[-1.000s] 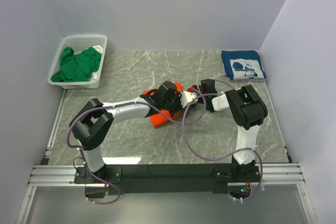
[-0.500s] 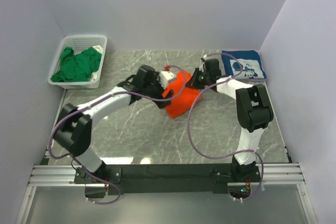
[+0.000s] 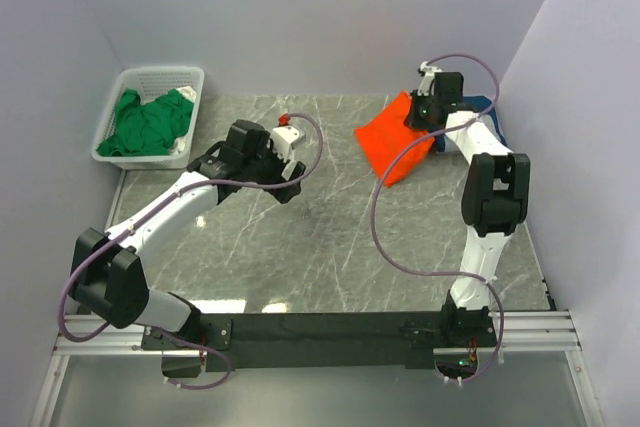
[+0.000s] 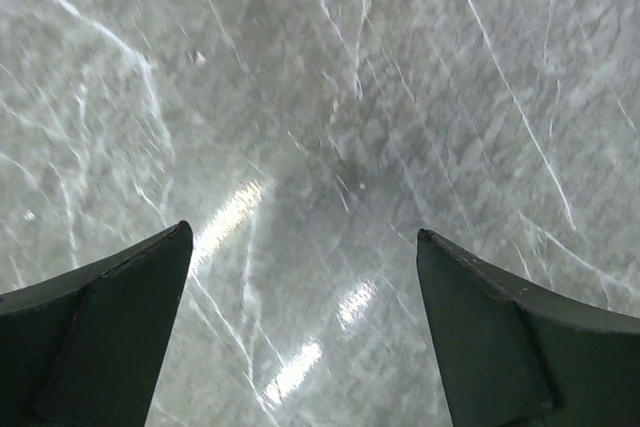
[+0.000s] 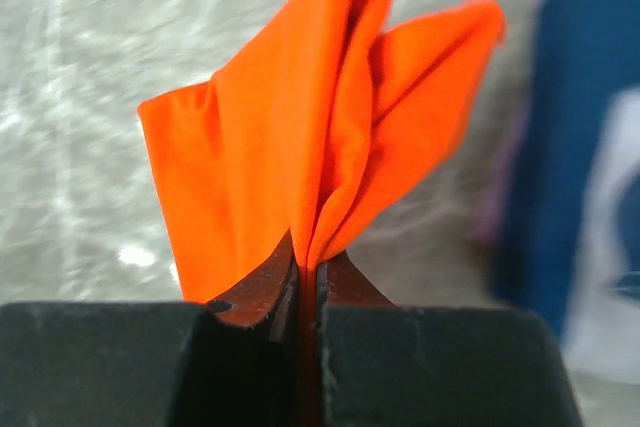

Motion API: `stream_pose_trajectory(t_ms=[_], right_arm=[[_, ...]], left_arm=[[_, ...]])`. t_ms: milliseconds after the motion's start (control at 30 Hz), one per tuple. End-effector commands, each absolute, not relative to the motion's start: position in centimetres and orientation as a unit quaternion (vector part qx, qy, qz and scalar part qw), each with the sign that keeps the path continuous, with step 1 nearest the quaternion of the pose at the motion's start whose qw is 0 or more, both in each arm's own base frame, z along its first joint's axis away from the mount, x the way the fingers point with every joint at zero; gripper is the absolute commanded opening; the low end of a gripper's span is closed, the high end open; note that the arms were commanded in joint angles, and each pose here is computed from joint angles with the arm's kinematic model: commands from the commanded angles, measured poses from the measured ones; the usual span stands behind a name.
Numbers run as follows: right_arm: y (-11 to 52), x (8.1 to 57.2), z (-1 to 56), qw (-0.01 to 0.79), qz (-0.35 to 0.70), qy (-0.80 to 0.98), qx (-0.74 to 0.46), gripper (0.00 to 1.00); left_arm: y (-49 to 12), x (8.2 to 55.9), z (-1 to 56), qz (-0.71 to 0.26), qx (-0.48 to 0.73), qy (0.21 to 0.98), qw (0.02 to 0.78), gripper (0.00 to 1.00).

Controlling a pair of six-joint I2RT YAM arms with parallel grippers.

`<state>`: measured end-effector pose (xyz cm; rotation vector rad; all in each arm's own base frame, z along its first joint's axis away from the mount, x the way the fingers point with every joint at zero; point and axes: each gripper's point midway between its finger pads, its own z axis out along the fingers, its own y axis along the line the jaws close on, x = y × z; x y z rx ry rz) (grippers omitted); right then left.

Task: Fold and stack the t-shirts
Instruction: Neatly place the folded tshirt to the corner

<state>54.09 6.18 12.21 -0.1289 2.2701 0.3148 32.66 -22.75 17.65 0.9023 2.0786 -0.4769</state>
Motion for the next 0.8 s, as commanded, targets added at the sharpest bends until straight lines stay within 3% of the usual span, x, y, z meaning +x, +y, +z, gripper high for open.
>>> stream_pose_trajectory(t_ms=[0,333,767], right_arm=[[3.7,56.5,14.7,0.443,0.077,0.889,-0.093,0.0],[-0.3,60.5,19.1,0.49,0.023,0.867,-0.092,0.0],[-1.9,61.1,23.7,0.519,-0.016,0.848,-0.104,0.0]], left_arm=[[-22.1,31.4,18.0,-0.193,0.343,0.831,0.393,0.99],[-22.0,30.9,17.6,-0.199,0.332,0.839,0.382,0.99],[-22.0,31.3,17.4,-0.194,0.334,0.841,0.379,0.99]])
